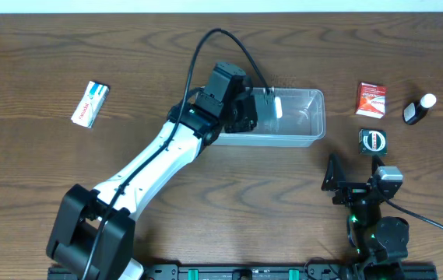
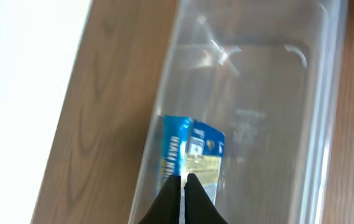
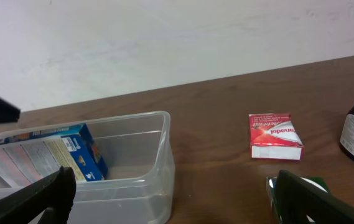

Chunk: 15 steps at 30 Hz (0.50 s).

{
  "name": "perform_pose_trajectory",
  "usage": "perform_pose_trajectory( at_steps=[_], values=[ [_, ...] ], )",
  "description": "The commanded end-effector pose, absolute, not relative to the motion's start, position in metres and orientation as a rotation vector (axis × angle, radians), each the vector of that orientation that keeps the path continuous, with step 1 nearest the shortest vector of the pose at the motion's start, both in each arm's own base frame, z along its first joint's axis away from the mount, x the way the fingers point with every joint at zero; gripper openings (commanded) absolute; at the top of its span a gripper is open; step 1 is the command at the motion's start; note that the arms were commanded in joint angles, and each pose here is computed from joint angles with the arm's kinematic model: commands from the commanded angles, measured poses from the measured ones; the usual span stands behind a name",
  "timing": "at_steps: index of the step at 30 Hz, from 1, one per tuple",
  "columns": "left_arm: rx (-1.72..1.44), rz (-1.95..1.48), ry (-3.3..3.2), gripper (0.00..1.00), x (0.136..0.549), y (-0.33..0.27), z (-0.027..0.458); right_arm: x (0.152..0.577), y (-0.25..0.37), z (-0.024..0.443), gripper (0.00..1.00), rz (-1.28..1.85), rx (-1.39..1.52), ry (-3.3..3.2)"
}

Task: Pack container
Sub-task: 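Lower the blue box into the container and open the left gripper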

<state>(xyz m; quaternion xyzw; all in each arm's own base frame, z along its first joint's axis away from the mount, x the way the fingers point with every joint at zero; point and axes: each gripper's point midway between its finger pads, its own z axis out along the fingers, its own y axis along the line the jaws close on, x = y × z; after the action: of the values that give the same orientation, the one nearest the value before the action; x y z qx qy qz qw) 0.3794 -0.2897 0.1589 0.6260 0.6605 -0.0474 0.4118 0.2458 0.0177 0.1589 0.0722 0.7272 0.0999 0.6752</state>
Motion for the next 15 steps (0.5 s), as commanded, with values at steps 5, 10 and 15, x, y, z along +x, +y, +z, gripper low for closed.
perform_pose_trajectory(
  at_steps=[5, 10, 15],
  values=[
    [0.878, -0.256, 2.096, 0.06, 0.413, -0.274, 0.157, 0.246, 0.016, 0.157, 0.99, 0.208, 0.158, 1.640],
    [0.608, -0.171, 2.215, 0.06, 0.430, -0.252, 0.139, 0.246, 0.016, 0.157, 0.99, 0.208, 0.158, 1.640],
    [0.521, -0.117, 2.225, 0.06, 0.437, -0.243, 0.136, 0.246, 0.016, 0.157, 0.99, 0.208, 0.158, 1.640]
  ],
)
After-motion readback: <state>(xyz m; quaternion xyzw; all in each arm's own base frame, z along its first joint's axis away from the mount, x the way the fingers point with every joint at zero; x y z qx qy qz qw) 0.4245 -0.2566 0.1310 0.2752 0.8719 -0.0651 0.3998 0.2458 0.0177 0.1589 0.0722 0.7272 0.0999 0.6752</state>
